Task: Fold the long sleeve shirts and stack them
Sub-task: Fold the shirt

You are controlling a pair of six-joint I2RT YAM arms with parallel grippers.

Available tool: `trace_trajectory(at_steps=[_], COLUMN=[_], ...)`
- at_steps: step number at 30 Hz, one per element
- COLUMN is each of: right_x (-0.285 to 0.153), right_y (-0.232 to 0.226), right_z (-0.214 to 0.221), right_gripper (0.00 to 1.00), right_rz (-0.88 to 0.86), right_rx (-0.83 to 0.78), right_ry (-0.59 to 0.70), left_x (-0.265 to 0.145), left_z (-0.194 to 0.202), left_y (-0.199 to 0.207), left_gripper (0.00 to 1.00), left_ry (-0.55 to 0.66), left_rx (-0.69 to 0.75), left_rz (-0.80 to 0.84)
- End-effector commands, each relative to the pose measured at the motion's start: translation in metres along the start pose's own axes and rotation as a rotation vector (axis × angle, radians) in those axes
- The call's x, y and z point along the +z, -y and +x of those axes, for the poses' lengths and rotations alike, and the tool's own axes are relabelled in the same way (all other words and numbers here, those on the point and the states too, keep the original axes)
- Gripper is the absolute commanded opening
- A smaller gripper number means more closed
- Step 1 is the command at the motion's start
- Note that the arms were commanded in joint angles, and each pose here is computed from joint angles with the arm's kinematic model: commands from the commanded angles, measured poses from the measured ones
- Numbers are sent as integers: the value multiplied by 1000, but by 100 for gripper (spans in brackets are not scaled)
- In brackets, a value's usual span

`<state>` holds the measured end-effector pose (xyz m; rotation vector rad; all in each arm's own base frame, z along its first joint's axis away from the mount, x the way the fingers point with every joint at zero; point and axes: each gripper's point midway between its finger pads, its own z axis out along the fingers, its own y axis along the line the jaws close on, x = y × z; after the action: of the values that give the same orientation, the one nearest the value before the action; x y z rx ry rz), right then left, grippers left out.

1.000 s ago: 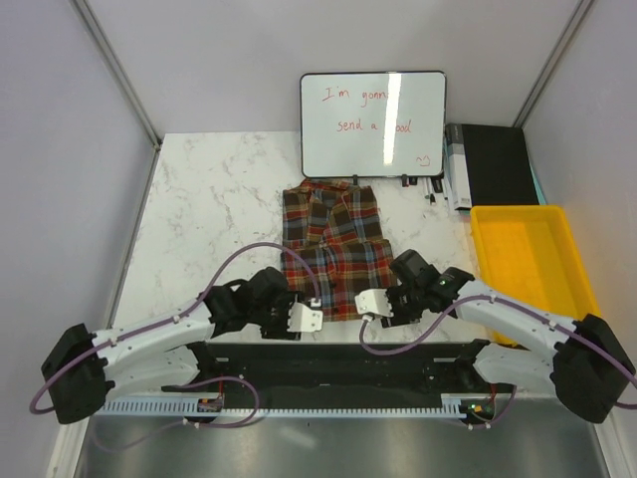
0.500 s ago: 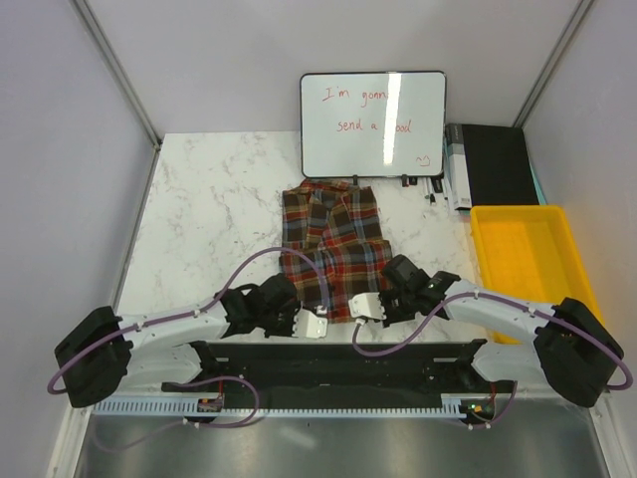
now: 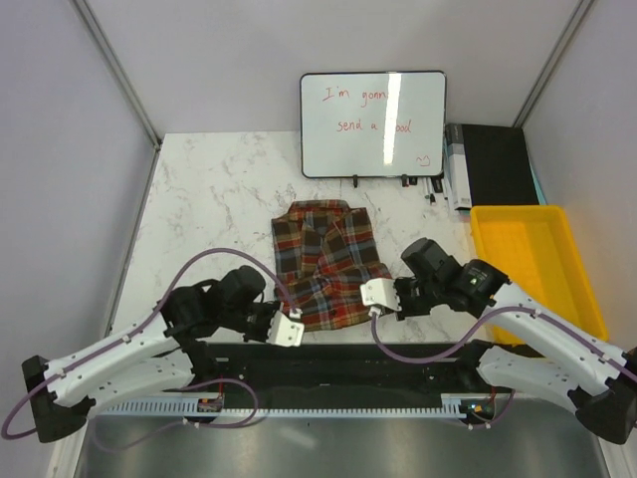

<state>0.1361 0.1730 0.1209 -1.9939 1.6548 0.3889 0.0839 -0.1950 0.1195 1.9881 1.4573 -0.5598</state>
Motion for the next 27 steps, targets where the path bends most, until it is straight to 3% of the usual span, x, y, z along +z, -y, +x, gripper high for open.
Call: trace_trajectory(at_steps=[1, 5, 8, 13, 16, 19, 23, 27], right_x=[-30, -40, -29, 16, 31, 65, 112, 135], right_y=[1, 58, 93, 143, 197, 221, 227, 187], right_z=[-20, -36, -34, -9, -5, 10, 36, 55], right_gripper=[0, 0, 0, 0, 0, 0, 0, 0], right_rz=[-38, 53, 30, -29, 23, -8, -58, -151], right_rx=[69, 34, 41, 90, 101, 130, 217, 281], right_ry=[-11, -5, -11, -50, -31, -51, -67, -88], left_x=[-31, -42, -41, -41, -31, -13, 23, 40], left_z=[-16, -20, 9, 49, 73, 97, 133, 157], left_y=[8, -35, -73, -153, -194, -223, -228, -204], left_gripper=[2, 2, 2, 2, 2, 2, 3, 2], left_ry=[-11, 29, -18, -39, -45, -92, -149, -215], left_rx=[-60, -96, -164, -288, -366, -409, -521, -606], left_rz=[44, -43, -97, -206, -214, -205, -133, -65])
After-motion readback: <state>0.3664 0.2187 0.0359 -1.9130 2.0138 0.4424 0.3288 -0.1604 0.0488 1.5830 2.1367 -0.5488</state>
